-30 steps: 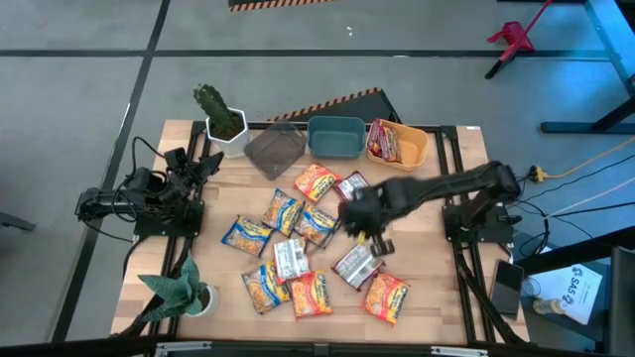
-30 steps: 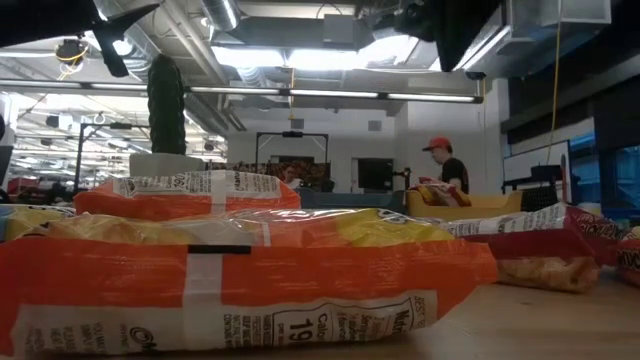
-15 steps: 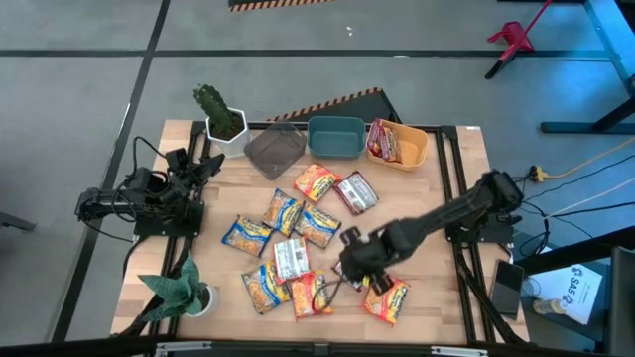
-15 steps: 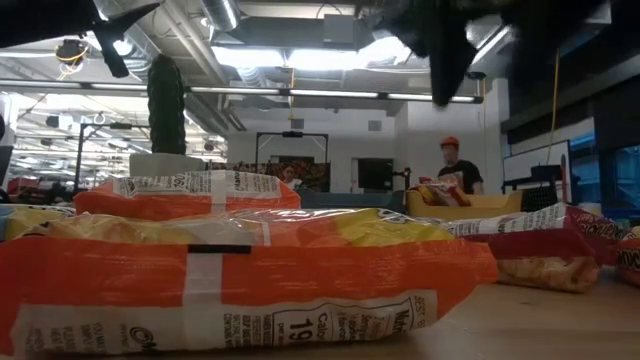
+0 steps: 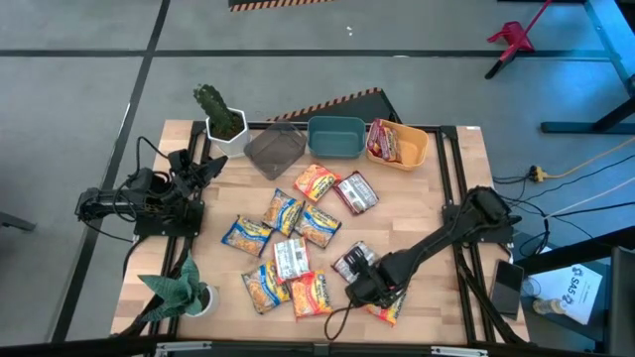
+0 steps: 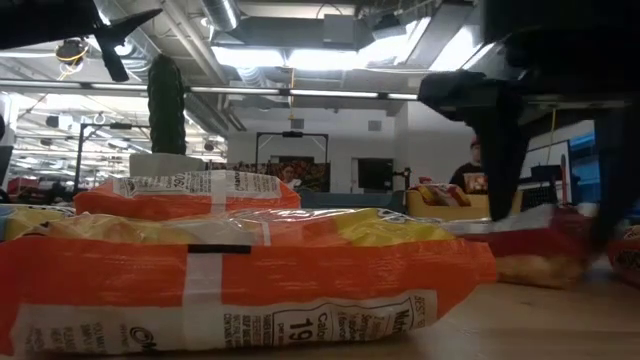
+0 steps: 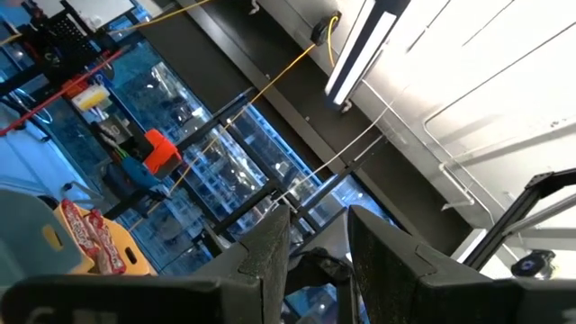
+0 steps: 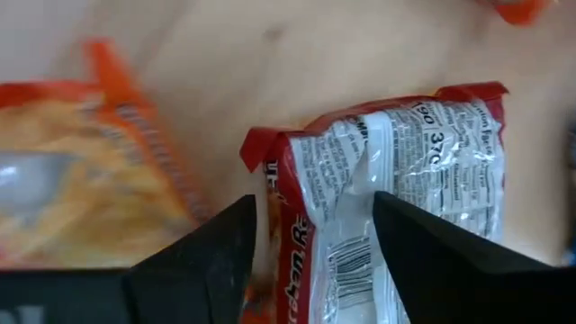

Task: Sort Maruchan noodles
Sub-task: Put the bottom red noodle pack into the orange bin

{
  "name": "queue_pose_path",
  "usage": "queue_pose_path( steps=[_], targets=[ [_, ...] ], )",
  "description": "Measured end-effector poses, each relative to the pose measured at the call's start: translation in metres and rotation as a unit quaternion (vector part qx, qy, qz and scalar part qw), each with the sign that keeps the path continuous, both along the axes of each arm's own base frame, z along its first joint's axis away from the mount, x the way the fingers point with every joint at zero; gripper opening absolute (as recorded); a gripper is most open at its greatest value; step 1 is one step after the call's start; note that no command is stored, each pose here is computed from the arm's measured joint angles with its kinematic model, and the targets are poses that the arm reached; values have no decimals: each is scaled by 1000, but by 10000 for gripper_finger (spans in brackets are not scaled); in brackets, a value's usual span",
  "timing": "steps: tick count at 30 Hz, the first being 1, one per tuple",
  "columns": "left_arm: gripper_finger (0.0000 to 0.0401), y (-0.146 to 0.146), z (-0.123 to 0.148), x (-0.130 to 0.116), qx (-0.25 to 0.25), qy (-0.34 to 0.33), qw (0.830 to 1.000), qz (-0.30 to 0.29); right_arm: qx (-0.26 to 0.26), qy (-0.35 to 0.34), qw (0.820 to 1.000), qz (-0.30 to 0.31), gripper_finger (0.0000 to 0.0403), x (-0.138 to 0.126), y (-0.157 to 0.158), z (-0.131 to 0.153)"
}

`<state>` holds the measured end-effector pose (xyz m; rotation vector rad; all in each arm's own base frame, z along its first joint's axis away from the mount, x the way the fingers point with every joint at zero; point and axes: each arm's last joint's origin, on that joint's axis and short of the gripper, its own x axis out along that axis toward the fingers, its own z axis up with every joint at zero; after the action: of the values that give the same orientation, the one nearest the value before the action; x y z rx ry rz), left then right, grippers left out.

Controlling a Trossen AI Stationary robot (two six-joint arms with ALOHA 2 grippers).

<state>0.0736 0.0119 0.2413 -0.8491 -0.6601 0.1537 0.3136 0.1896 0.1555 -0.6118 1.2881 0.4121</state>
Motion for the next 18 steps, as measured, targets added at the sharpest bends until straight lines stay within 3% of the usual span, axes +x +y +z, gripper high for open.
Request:
queue_pose_path(
  steps=[6, 13, 18],
  targets=[
    [110, 0, 0, 0, 1, 1, 1000, 1, -51, -17, 998, -17, 165, 4, -4, -8],
    [110, 0, 0, 0, 1, 1, 1000, 3, -40, -13, 998, -41, 15, 5, -4, -8],
    [110, 0, 0, 0, -1, 0, 1000, 2, -11, -1, 998, -62, 3, 9, -1, 2]
  ],
)
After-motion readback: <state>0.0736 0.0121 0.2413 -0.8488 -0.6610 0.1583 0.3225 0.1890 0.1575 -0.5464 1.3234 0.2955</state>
